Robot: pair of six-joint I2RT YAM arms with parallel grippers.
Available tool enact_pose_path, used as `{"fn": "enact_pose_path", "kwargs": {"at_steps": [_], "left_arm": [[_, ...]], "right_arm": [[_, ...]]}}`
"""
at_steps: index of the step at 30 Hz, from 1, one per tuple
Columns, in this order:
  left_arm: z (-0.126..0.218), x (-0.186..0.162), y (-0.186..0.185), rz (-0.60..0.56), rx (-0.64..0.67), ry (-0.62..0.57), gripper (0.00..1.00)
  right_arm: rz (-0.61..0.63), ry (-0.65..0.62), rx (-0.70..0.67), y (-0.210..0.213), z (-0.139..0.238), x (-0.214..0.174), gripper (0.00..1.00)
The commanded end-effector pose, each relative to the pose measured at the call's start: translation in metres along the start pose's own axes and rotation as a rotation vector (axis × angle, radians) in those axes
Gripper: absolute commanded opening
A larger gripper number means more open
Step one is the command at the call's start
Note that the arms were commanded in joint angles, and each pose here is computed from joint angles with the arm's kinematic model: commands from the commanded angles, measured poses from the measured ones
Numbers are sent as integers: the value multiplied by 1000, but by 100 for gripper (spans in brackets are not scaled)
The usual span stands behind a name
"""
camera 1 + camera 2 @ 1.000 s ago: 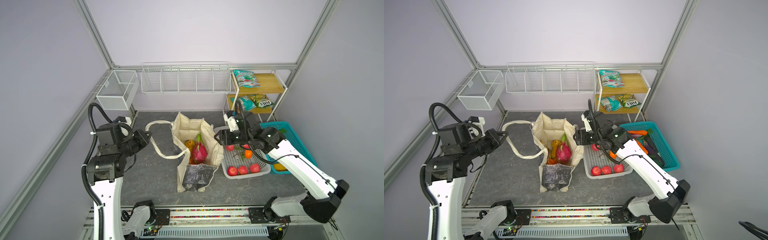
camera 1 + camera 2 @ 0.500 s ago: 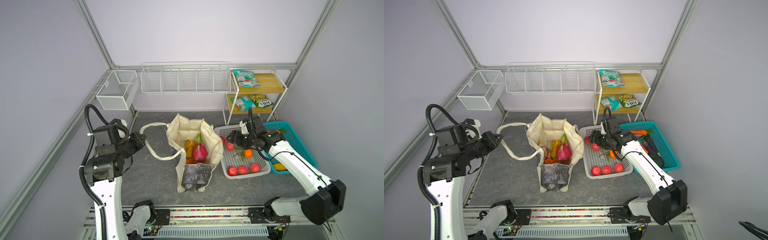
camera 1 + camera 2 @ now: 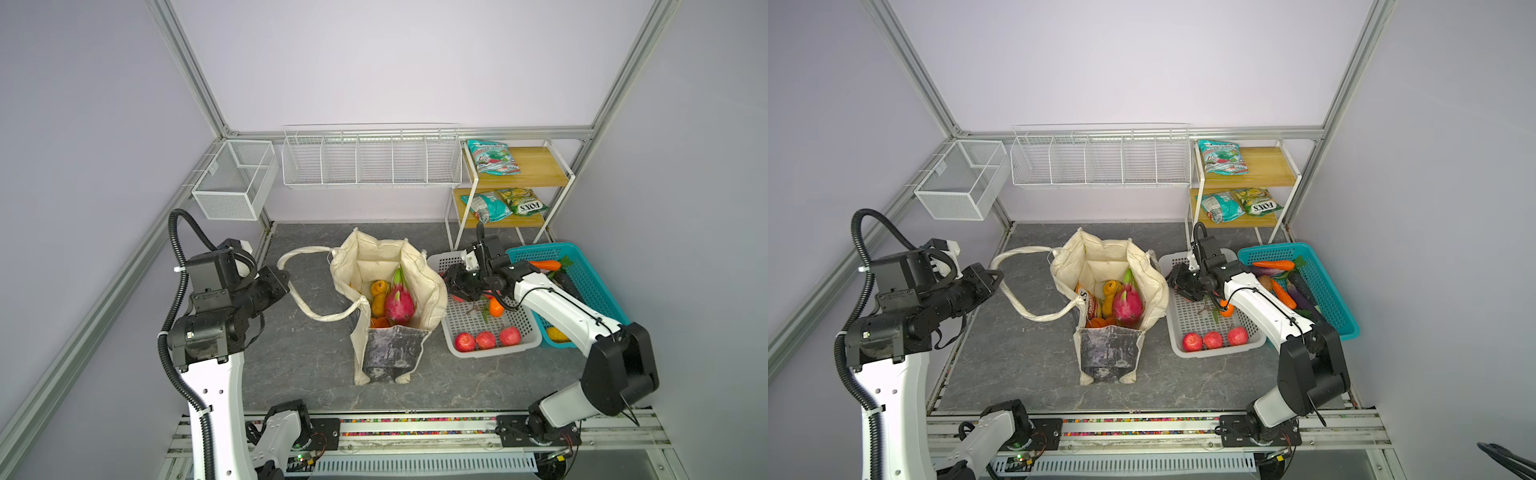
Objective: Place the food into the grocery bag and tie it
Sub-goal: 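Release the tote rim and move the right gripper over the white basket, then close the right gripper on the second tote handle beside the basket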
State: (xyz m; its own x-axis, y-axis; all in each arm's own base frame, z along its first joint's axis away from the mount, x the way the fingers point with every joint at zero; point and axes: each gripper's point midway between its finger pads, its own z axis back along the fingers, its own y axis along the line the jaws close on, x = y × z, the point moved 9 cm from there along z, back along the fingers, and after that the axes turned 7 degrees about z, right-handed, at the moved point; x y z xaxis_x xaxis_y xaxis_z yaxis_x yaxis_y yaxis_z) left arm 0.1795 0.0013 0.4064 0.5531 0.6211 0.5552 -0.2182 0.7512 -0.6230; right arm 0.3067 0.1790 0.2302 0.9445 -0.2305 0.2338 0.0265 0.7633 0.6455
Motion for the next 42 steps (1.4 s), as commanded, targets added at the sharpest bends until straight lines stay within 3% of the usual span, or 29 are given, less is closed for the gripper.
{"fn": "enact_pose_path", "kwargs": {"at_steps": [1, 15, 26, 37, 42], "left_arm": [[8, 2, -3, -19, -2, -23, 0], [7, 1, -2, -15, -10, -18, 0], [7, 1, -2, -14, -11, -19, 0], [7, 1, -3, -16, -18, -17, 0], [9, 1, -4, -18, -23, -17, 0]], "right_arm": [[-19, 28, 36, -1, -9, -2, 56], [-18, 82, 44, 0, -33, 1, 47], [-9, 88, 43, 3, -39, 2, 30], [0, 83, 55, 7, -33, 2, 17], [38, 26, 74, 17, -12, 2, 12]]}}
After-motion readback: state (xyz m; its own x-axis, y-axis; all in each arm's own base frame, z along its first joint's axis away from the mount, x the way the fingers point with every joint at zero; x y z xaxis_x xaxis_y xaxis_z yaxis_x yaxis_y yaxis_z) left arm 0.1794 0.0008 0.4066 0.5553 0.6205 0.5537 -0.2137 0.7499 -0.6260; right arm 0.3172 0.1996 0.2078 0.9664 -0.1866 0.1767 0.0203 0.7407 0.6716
